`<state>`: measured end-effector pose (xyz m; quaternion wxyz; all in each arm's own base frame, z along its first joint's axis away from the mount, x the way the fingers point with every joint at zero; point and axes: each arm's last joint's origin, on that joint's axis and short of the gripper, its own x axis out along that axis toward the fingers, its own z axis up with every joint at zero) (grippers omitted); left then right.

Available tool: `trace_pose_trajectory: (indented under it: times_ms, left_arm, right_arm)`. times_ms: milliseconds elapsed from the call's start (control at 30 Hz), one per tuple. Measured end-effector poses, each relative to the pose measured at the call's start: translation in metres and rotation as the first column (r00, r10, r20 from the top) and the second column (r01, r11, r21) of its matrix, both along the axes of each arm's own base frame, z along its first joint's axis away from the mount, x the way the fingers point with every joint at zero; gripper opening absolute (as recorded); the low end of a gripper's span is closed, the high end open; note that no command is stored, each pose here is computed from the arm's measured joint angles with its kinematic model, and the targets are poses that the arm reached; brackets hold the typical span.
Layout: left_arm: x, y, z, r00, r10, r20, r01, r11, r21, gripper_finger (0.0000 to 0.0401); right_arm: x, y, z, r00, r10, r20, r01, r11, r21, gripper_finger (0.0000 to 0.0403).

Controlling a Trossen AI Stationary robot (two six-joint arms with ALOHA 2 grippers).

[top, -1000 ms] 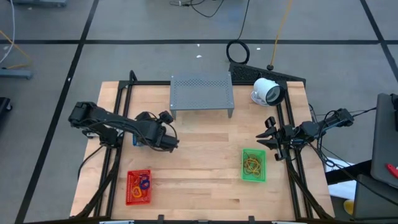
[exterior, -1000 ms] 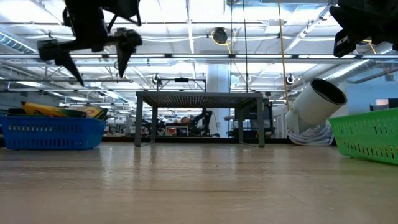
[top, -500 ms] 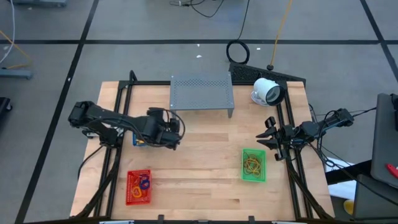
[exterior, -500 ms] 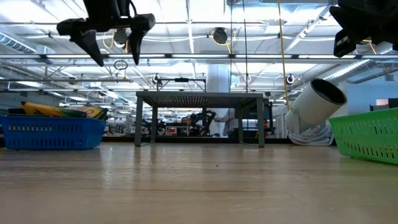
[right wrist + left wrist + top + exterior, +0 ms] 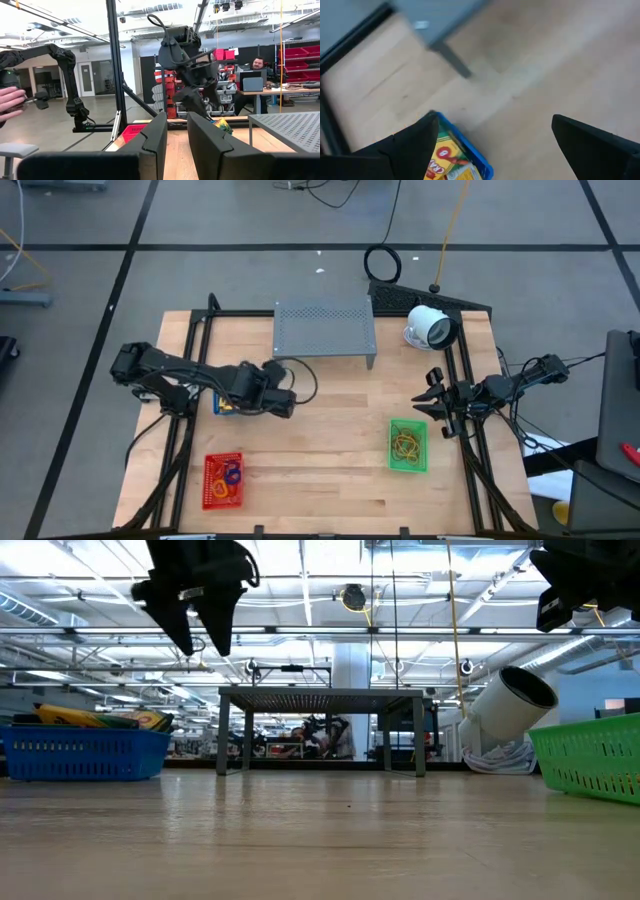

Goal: Pick & Place Office Desk Supplies
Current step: Put the blue bin with crayon boxes on the shelf

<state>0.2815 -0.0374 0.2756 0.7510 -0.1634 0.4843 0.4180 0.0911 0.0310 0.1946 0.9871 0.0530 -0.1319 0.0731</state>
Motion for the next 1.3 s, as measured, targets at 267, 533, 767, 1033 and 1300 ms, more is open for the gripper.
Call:
trace_pose_trajectory:
  times_ms: [267, 533, 767, 1033, 1300]
  left_arm:
    - [0.003, -0.008, 0.001, 0.947, -0.31, -0.079, 0.304, 0.949, -0.079, 0.0395]
    - [-0.011, -0.01, 0.021, 0.9, -0.436, -0.023, 0.431, 0.895, -0.118, 0.0395]
    - [-0.04, -0.006, 0.036, 0.901, -0.427, -0.073, 0.409, 0.894, -0.182, 0.0395]
    - [-0.05, -0.015, 0.036, 0.874, -0.484, -0.054, 0.454, 0.85, -0.267, 0.0395]
    - [-0.052, -0.03, -0.005, 0.871, -0.49, -0.035, 0.439, 0.808, -0.392, 0.0395]
  right_arm:
    - [0.0, 0.0, 0.0, 1.0, 0.0, 0.0, 0.0, 1.0, 0.0, 0.0066]
    - [0.0, 0.0, 0.0, 1.0, 0.0, 0.0, 0.0, 1.0, 0.0, 0.0066]
    - [0.0, 0.0, 0.0, 1.0, 0.0, 0.0, 0.0, 1.0, 0.0, 0.0065]
    - [0.0, 0.0, 0.0, 1.0, 0.0, 0.0, 0.0, 1.0, 0.0, 0.0066]
    - [0.0, 0.0, 0.0, 1.0, 0.0, 0.0, 0.0, 1.0, 0.0, 0.0066]
